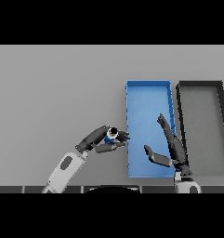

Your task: Pick up the blue pipe and place it into the blue bin.

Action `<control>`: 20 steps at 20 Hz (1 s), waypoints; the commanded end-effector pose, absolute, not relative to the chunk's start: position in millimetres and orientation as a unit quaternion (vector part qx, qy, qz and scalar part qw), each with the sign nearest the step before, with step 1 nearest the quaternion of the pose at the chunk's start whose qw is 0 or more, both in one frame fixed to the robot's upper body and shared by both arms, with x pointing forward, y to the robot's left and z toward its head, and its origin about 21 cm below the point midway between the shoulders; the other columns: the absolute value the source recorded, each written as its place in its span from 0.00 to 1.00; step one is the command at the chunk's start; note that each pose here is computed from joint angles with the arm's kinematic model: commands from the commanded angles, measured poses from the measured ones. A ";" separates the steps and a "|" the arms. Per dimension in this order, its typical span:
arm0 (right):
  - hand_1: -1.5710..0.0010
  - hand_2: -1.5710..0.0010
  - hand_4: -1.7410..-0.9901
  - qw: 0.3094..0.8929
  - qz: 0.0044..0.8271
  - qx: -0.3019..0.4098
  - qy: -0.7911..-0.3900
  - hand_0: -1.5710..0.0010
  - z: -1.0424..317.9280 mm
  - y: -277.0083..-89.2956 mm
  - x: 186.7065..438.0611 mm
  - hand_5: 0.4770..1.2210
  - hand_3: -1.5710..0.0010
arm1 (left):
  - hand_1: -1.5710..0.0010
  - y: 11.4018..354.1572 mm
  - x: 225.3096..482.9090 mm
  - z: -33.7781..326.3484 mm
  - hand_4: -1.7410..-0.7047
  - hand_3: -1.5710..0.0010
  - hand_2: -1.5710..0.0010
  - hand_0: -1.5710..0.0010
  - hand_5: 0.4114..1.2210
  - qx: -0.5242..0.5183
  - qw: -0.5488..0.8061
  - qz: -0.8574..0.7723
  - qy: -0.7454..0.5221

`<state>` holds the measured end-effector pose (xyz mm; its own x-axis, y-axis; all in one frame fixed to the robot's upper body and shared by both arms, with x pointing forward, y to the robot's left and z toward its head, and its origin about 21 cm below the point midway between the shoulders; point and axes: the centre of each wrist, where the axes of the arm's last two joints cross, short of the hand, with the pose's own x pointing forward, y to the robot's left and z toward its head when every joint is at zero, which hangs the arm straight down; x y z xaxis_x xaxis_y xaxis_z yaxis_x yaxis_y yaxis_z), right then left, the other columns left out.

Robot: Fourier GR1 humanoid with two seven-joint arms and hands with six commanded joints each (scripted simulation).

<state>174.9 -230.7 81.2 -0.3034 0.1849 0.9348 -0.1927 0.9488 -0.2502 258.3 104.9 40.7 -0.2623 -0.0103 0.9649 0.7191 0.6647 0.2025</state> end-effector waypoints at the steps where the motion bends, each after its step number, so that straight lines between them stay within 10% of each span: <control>1: 1.00 1.00 0.74 0.605 0.190 0.009 -0.773 1.00 88.2 -228.3 175.3 0.10 1.00 | 0.00 105.3 257.5 44.1 0.26 0.00 0.00 0.00 1.00 -0.248 0.553 -0.326 -0.725; 20: 1.00 1.00 0.72 0.541 0.399 0.153 -0.725 1.00 154.7 -136.2 229.6 0.05 1.00 | 0.00 103.0 261.6 44.1 0.26 0.00 0.00 0.00 1.00 -0.270 0.551 -0.336 -0.715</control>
<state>229.6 -136.0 154.9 -0.3667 0.2113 0.9060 -0.6523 0.6360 -0.4123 261.6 103.1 44.0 -0.2485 0.0157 0.9685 0.7569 0.6270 0.1841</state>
